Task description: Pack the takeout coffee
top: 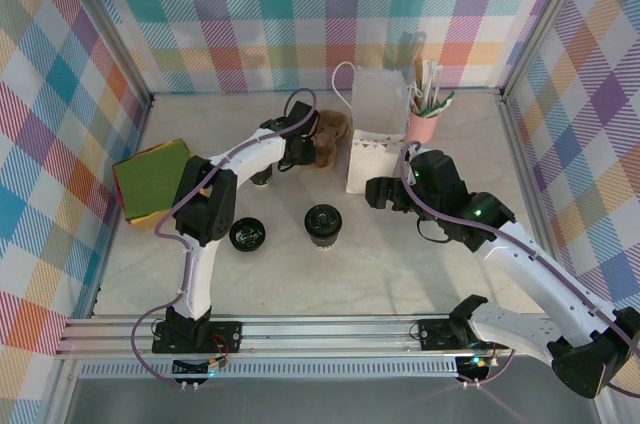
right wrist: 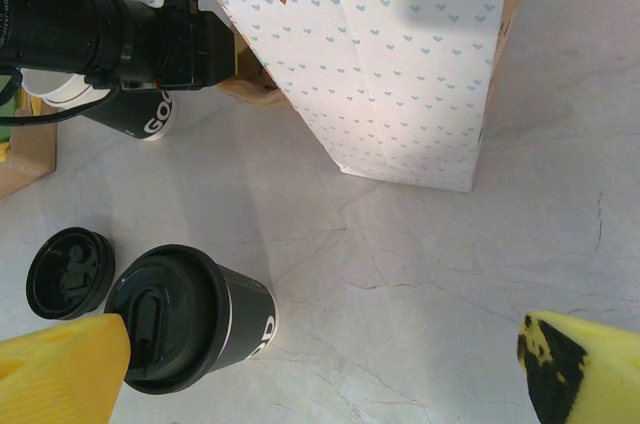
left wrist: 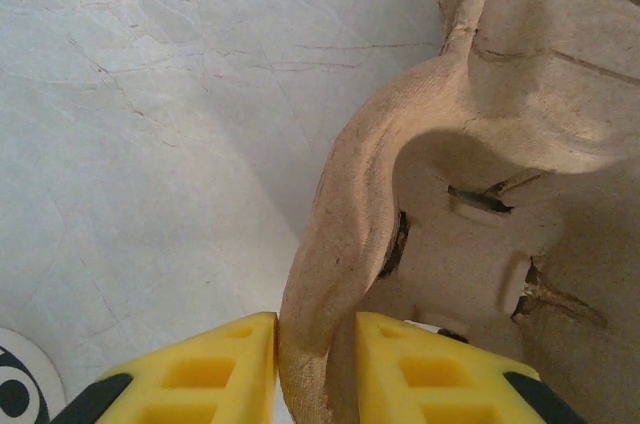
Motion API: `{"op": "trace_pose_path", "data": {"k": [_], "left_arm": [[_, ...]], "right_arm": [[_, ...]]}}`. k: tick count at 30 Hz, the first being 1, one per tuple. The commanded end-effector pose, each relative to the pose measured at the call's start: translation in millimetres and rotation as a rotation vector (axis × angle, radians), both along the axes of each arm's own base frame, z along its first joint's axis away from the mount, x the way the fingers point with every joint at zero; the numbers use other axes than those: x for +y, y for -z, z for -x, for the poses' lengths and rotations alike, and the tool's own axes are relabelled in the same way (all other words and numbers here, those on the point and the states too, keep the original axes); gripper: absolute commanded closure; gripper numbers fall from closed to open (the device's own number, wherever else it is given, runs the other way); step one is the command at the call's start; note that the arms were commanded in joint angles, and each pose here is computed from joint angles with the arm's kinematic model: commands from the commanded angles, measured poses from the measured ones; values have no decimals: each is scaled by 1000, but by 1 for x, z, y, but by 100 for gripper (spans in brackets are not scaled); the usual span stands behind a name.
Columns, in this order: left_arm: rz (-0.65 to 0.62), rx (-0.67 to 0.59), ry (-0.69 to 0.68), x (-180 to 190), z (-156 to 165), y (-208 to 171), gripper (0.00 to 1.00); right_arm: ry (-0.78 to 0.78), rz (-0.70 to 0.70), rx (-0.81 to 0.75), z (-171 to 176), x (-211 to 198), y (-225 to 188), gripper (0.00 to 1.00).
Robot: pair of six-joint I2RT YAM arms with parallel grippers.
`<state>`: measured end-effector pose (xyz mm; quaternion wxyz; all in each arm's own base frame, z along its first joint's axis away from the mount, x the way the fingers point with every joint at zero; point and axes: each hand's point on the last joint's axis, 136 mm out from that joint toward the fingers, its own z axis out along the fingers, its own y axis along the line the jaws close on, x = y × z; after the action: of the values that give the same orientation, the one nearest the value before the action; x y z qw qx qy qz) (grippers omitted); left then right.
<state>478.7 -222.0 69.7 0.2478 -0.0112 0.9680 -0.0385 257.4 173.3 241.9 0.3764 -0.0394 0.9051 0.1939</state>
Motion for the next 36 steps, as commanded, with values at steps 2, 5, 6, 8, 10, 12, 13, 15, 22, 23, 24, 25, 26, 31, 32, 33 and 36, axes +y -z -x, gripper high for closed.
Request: {"op": "trace_pose_path", "data": {"k": [2,5,6,8,10,12,13,15,22,23,24,25,26,31,32,33,36], "left_arm": [[68,22,-18,-5,16,-11,74],[110,31,-14,-10,27,-10,74],[118,31,-14,-11,29,-11,74],[130,31,-11,-14,34,-12,74],[133,20,-11,-14,36,-17,73],[116,7,-22,-10,34,-21,72],[102,1,-24,-7,33,-23,70],[76,2,-23,-5,29,-24,69],[45,26,-14,-2,15,-14,68],[44,30,-15,-2,14,-12,69],[44,32,-14,-2,13,-11,69],[44,33,-14,-2,13,-10,69],[41,36,-12,-2,13,-9,69],[28,39,-19,1,13,-7,70],[20,39,-21,2,13,-8,70],[13,37,-24,3,13,-8,70],[6,29,-30,6,14,-12,70]], "right_arm": [[-1,-4,7,-2,1,3,1],[-4,-4,13,-3,2,5,1],[-5,-3,15,-3,2,6,1],[-4,-3,20,-3,2,8,1],[-6,-4,23,-3,3,9,1],[-5,-8,26,-3,3,9,1],[-5,-10,25,-3,3,9,1],[-4,-11,25,-3,4,9,1],[-2,-7,24,-3,2,6,1],[-1,-6,25,-3,2,6,1],[-1,-5,24,-3,2,6,1],[-2,-5,24,-3,2,6,1],[-1,-6,21,-3,2,5,1],[-4,-4,25,-4,3,5,1],[-5,-5,23,-4,3,5,1],[-6,-6,24,-4,3,5,1],[-6,-7,22,-5,4,5,1]]}}
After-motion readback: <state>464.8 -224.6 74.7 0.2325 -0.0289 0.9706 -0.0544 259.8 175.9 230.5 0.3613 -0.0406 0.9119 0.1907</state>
